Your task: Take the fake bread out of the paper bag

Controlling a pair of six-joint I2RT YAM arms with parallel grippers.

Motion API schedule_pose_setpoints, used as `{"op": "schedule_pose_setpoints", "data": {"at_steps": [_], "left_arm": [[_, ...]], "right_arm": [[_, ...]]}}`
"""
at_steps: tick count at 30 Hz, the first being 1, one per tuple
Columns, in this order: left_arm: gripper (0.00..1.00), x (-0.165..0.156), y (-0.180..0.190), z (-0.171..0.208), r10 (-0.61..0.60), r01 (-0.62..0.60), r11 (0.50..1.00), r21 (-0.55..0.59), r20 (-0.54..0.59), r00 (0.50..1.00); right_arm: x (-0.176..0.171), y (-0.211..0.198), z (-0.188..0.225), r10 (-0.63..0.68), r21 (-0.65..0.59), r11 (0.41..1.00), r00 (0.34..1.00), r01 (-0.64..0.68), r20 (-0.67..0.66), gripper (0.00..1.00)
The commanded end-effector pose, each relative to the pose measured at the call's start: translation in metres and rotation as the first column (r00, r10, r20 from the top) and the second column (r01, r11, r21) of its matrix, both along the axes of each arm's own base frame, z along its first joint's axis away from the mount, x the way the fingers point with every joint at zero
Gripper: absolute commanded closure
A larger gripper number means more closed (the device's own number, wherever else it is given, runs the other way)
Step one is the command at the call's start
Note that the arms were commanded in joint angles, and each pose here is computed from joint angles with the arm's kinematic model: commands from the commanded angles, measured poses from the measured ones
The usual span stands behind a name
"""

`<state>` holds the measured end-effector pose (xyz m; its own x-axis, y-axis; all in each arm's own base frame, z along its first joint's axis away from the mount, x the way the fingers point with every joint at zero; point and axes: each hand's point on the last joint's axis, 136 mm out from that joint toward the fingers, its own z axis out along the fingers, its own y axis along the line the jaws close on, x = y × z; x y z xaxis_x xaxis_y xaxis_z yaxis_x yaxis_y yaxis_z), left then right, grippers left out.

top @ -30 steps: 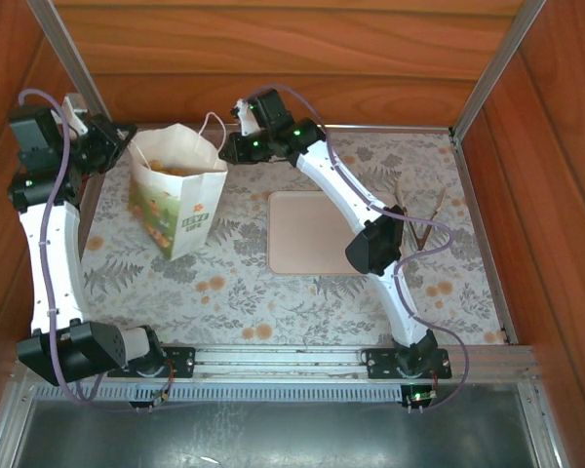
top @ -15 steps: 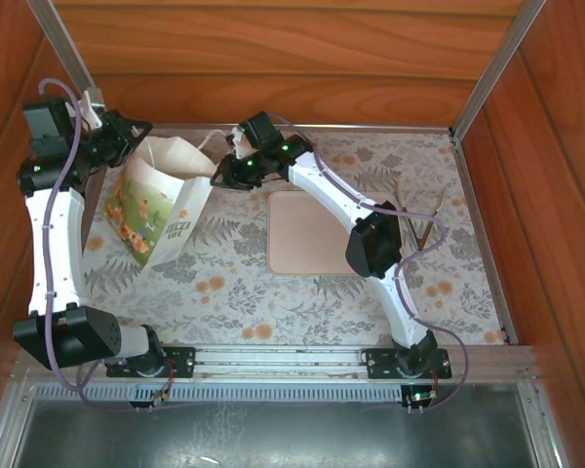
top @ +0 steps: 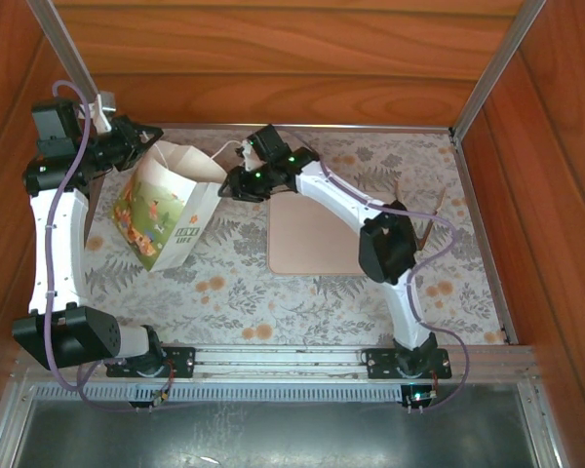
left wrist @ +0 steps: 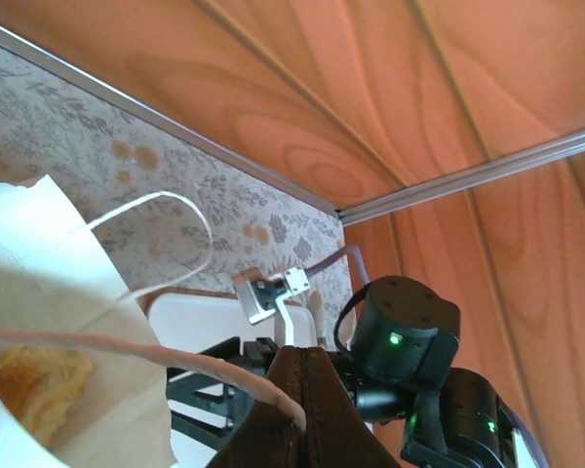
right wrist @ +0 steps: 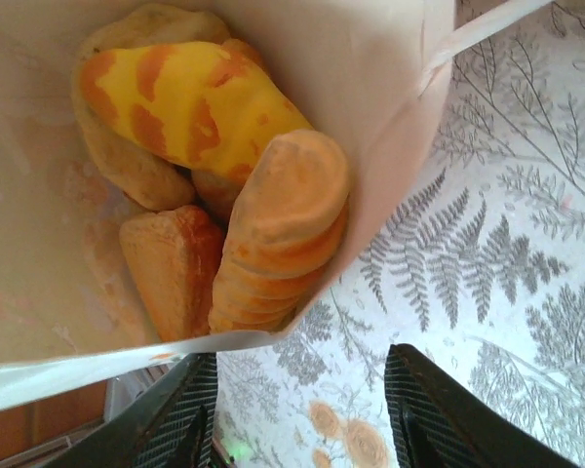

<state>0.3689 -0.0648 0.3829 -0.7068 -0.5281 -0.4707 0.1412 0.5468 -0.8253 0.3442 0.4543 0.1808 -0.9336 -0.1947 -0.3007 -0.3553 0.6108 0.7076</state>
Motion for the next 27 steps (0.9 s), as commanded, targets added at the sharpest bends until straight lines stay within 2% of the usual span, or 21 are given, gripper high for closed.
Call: {"op": "schedule_pose_setpoints", "data": {"at_steps": [1,7,14,20,24,27], "left_arm": [[1.00,-0.015,-0.016,0.021,-0.097,0.096,0.995,0.007,0.088,0.991],[1.00,-0.021,-0.031,0.016,-0.189,0.191,0.981,-0.017,0.081,0.979],[1.00,-0.028,-0.050,0.010,-0.287,0.290,0.956,-0.042,0.066,0.956],[1.00,-0.029,-0.060,0.005,-0.329,0.332,0.942,-0.047,0.047,0.943],[1.00,-0.030,-0.069,0.001,-0.359,0.361,0.932,-0.046,0.035,0.933],[1.00,-0.031,-0.074,0.000,-0.377,0.378,0.925,-0.046,0.029,0.926]], "right_arm": [[-0.003,-0.015,0.048,-0.031,0.092,0.995,0.995,0.022,0.097,0.47],[-0.016,-0.064,0.024,-0.148,0.054,0.988,0.986,0.145,0.072,0.46],[-0.017,-0.113,0.001,-0.311,-0.012,0.950,0.949,0.312,0.041,0.46],[-0.018,-0.131,0.013,-0.357,0.005,0.934,0.930,0.358,0.090,0.42],[-0.011,-0.132,0.007,-0.343,0.044,0.939,0.938,0.342,0.036,0.42],[-0.005,-0.133,-0.012,-0.335,-0.010,0.942,0.942,0.335,-0.014,0.43]]}}
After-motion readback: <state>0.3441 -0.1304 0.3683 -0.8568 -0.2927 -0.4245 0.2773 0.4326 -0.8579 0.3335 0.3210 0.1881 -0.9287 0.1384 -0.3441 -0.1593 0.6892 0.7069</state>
